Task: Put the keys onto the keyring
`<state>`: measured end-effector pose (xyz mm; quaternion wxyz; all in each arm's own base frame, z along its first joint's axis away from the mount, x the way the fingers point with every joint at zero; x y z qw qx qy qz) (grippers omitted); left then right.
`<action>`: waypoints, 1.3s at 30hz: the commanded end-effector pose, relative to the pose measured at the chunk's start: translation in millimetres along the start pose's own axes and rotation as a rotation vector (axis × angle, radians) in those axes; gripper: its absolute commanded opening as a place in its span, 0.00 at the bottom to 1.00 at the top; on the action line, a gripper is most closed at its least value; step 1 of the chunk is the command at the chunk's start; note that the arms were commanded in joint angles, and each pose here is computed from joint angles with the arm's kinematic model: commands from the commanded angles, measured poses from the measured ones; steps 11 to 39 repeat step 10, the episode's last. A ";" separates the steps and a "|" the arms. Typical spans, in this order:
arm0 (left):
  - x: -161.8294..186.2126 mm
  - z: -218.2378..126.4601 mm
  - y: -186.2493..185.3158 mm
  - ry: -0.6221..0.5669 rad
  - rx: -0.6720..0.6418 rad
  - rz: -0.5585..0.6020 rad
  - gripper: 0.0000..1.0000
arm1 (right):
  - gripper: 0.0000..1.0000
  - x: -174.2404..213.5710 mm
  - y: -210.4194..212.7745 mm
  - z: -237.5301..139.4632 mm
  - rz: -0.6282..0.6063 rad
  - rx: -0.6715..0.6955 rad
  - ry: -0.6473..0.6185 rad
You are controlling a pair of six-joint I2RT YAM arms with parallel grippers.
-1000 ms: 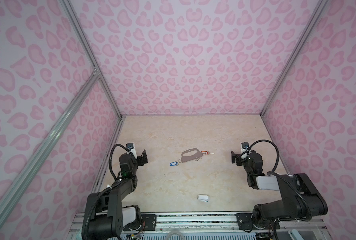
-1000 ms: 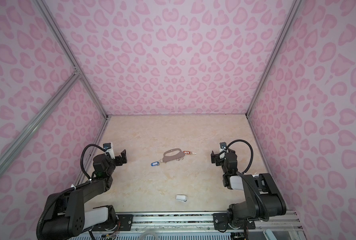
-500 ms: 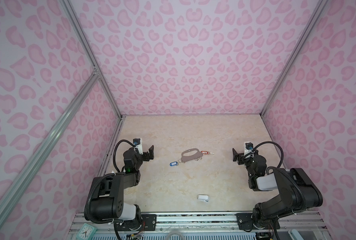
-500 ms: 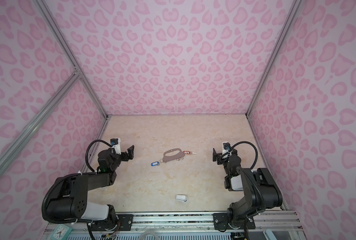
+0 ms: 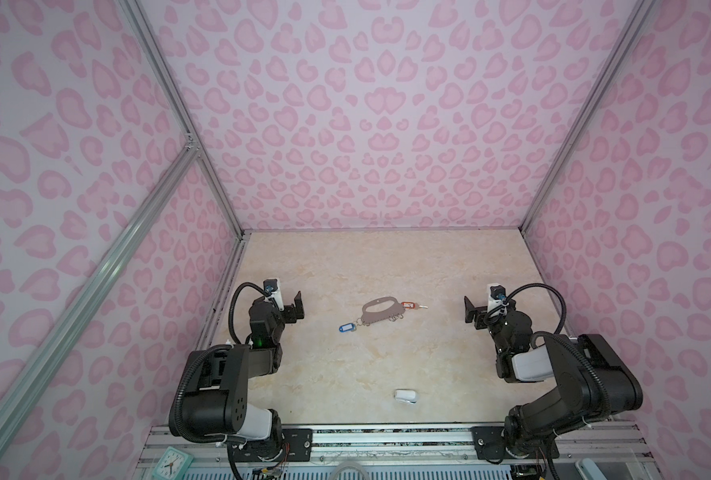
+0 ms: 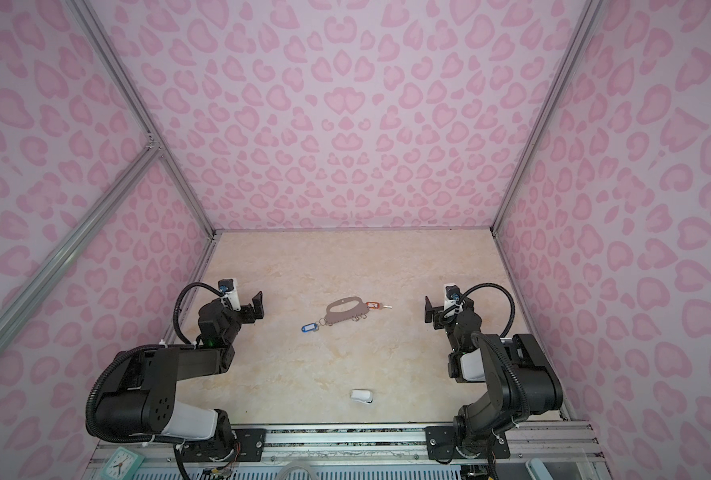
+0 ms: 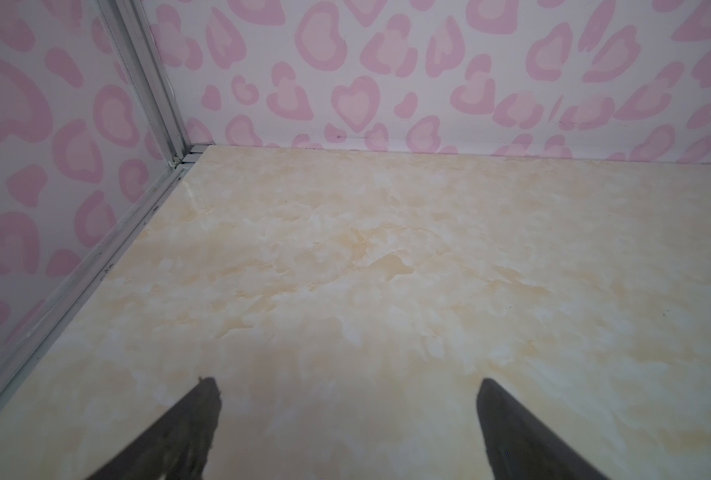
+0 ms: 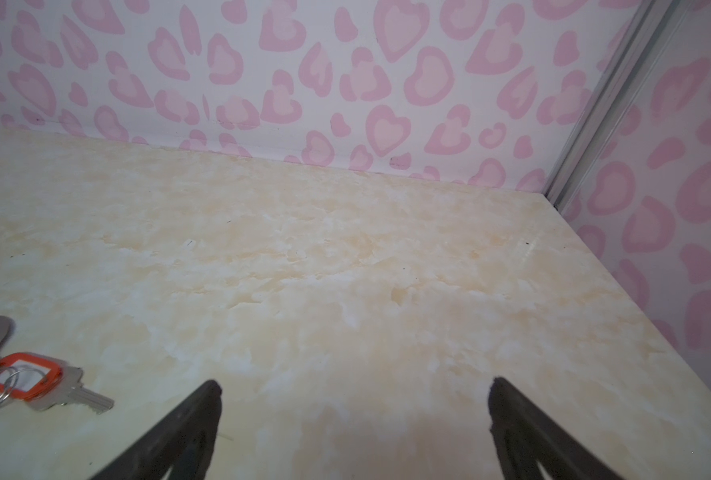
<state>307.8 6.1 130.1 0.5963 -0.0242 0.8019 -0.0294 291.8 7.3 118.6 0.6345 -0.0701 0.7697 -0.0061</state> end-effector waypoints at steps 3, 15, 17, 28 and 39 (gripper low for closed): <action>-6.6 2.7 -2.9 -0.034 -0.028 0.022 0.97 | 1.00 -5.1 -3.5 8.4 0.026 0.005 0.007; -7.5 0.6 -0.4 -0.042 -0.016 0.005 0.97 | 1.00 -5.9 -5.0 10.8 0.031 0.007 0.015; -7.5 0.6 -0.4 -0.042 -0.016 0.005 0.97 | 1.00 -5.9 -5.0 10.8 0.031 0.007 0.015; -7.5 0.6 -0.4 -0.042 -0.016 0.005 0.97 | 1.00 -5.9 -5.0 10.8 0.031 0.007 0.015; -7.5 0.6 -0.4 -0.042 -0.016 0.005 0.97 | 1.00 -5.9 -5.0 10.8 0.031 0.007 0.015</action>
Point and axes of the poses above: each gripper's point midway between its finger pads, its own z axis out along the fingers, its own y axis along the line the jaws close on, x = y × z, the point moved 8 cm from there along -z, back along the fingers, and after that the axes turned 2 degrees about -z, right-handed, at the moved point
